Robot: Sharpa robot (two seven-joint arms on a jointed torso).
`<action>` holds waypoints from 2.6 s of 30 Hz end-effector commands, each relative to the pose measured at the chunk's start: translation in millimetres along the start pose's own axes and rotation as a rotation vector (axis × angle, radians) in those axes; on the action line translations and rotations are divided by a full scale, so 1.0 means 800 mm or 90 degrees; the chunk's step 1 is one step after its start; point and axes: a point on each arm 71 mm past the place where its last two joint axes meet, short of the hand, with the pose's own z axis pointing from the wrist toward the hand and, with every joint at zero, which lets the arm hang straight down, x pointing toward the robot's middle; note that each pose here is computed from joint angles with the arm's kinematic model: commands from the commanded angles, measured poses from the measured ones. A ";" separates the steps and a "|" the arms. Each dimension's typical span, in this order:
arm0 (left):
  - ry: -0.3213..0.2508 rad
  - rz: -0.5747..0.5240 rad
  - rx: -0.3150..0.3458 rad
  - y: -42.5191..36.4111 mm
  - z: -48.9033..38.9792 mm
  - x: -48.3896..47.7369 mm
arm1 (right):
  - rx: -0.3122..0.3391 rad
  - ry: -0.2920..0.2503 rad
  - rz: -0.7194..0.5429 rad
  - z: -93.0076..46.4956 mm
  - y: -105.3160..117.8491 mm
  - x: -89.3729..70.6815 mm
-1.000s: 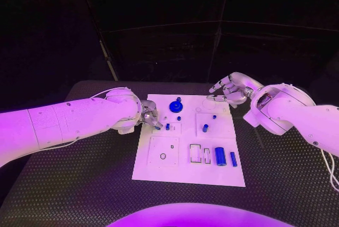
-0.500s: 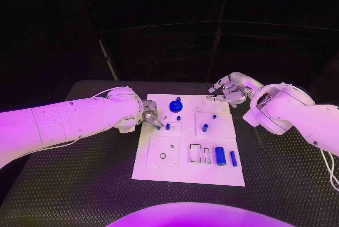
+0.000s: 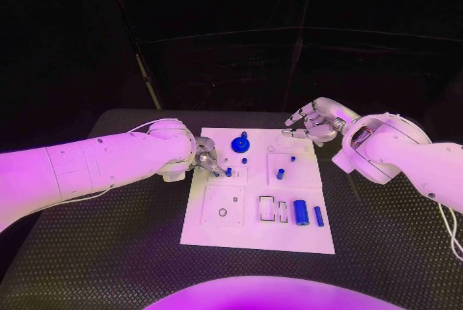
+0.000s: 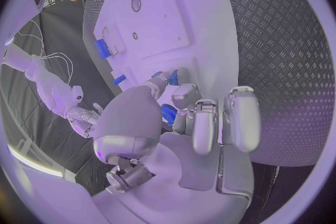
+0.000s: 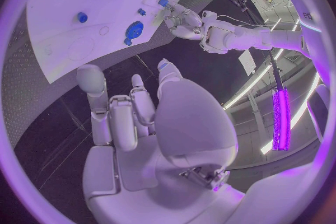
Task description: Assemble the parts on the task board
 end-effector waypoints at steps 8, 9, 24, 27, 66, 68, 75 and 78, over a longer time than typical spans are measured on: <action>0.009 0.003 -0.005 0.0029 0.002 0.002 | -0.008 -0.004 0.001 0.000 0.002 -0.002; 0.007 0.002 -0.006 0.0035 0.001 0.001 | -0.008 -0.004 0.001 0.000 0.002 -0.002; -0.015 -0.013 -0.005 0.0098 -0.006 -0.001 | -0.006 -0.004 0.001 -0.001 0.001 -0.002; -0.018 -0.015 -0.004 0.0104 -0.008 -0.002 | -0.005 -0.004 0.000 -0.001 0.000 -0.002; -0.250 -0.085 0.324 -0.0579 -0.019 -0.044 | -0.008 -0.003 0.002 0.004 0.004 0.001; -0.251 -0.048 0.335 -0.0658 -0.014 -0.039 | -0.009 -0.002 0.002 0.004 0.004 0.001; -0.240 0.066 0.340 -0.0795 0.000 -0.027 | -0.011 -0.002 0.003 0.004 0.005 0.002; -0.229 0.101 0.330 -0.0798 0.005 -0.023 | -0.012 -0.002 0.003 0.005 0.006 0.002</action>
